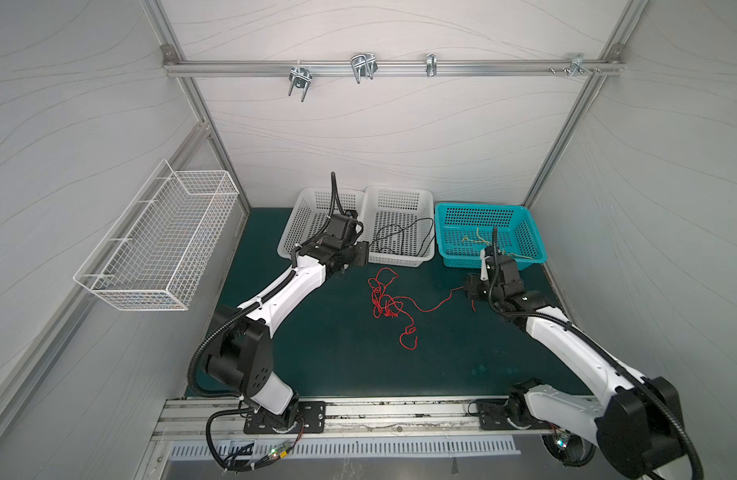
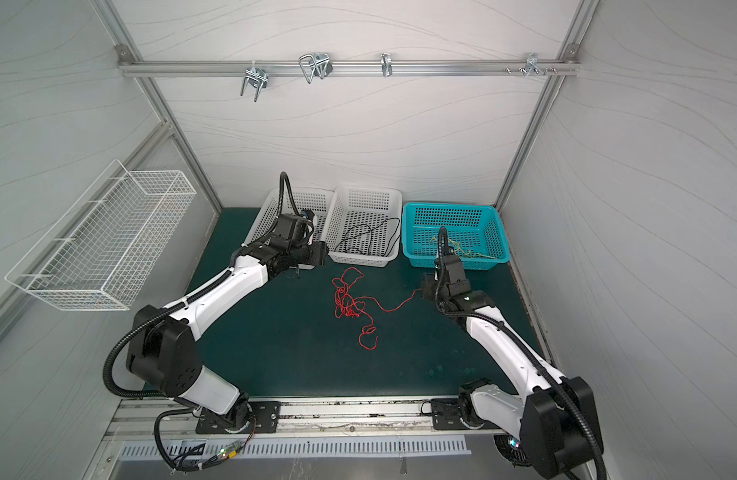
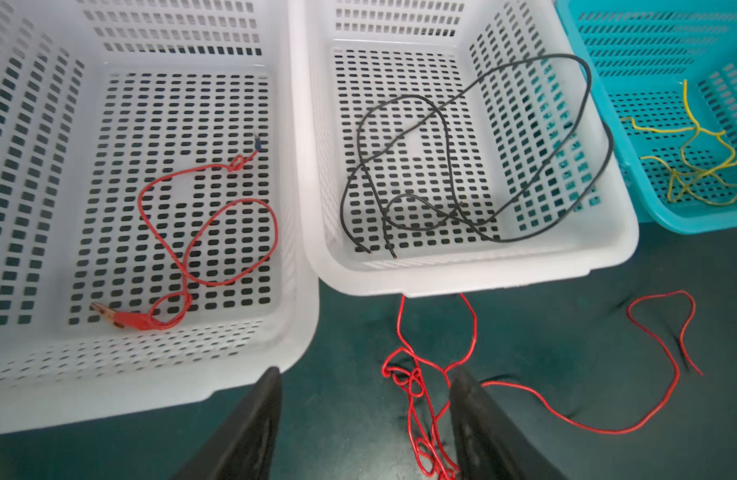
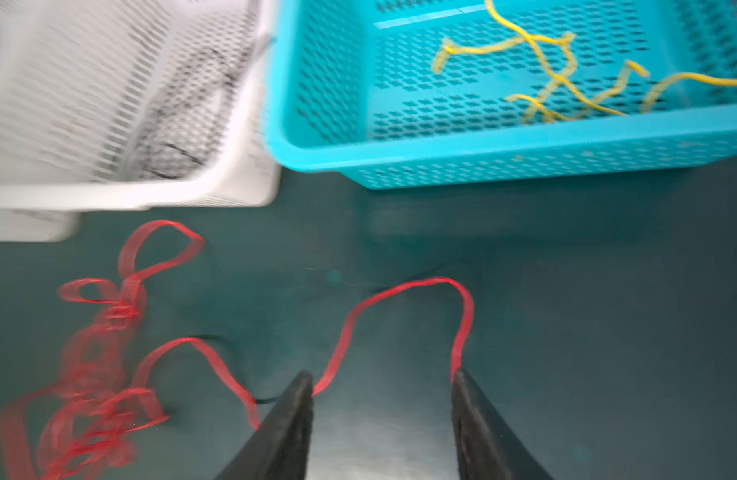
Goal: Untangle the cables
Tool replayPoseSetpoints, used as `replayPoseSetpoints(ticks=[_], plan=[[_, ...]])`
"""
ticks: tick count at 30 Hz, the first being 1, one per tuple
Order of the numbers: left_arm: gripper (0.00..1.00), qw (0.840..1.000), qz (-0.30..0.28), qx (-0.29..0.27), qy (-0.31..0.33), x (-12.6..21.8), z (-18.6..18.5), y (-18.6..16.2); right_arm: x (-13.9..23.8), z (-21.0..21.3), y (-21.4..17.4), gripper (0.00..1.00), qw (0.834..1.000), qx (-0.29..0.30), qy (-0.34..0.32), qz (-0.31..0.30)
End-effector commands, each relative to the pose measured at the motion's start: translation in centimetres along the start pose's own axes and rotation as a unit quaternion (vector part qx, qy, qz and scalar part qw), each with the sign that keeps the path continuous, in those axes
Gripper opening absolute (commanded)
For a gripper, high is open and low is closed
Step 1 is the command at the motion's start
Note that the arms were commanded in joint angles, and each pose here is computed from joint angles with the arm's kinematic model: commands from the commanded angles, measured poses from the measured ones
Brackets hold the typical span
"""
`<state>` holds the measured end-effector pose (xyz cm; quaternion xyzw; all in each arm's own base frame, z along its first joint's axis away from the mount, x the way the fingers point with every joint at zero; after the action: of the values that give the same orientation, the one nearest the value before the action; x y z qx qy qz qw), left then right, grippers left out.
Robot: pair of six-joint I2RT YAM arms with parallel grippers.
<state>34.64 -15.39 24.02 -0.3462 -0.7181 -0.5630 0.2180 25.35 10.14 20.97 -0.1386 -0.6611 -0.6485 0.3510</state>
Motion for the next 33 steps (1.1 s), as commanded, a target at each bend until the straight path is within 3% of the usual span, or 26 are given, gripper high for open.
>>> replayPoseSetpoints(ticks=[1, 12, 25, 28, 33], plan=[[0.65, 0.999, -0.033, -0.008, -0.027, 1.3, -1.2, 0.2, 0.1, 3.1, 0.8, 0.60, 0.992, 0.043, 0.116, -0.034], [0.64, 0.999, -0.016, 0.047, 0.015, 2.4, 0.5, -3.6, -3.3, 12.5, 1.5, 0.63, 0.959, 0.169, 0.226, -0.018], [0.64, 0.998, -0.015, 0.043, 0.041, 2.8, 1.5, -4.6, -8.1, 17.4, -0.3, 0.61, 0.938, 0.188, 0.288, 0.042], [0.64, 0.998, -0.013, 0.041, 0.043, 2.5, 1.5, -4.6, -8.6, 17.9, -1.2, 0.54, 0.935, 0.195, 0.290, 0.058], [0.64, 0.998, -0.008, 0.041, 0.043, 2.0, 1.4, -4.6, -8.7, 18.2, -1.8, 0.28, 0.933, 0.198, 0.291, 0.069]])
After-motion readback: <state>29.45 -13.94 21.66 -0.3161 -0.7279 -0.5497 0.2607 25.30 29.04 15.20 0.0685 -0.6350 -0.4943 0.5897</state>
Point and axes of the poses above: each gripper's point midway between its finger pads, its own x axis back along the fingers, its own z axis along the line the jaws close on, y = z × x, the point moved 8 cm from there along x, back along the fingers, and after that the axes turned 12 degrees about x, right-handed, at the moved point
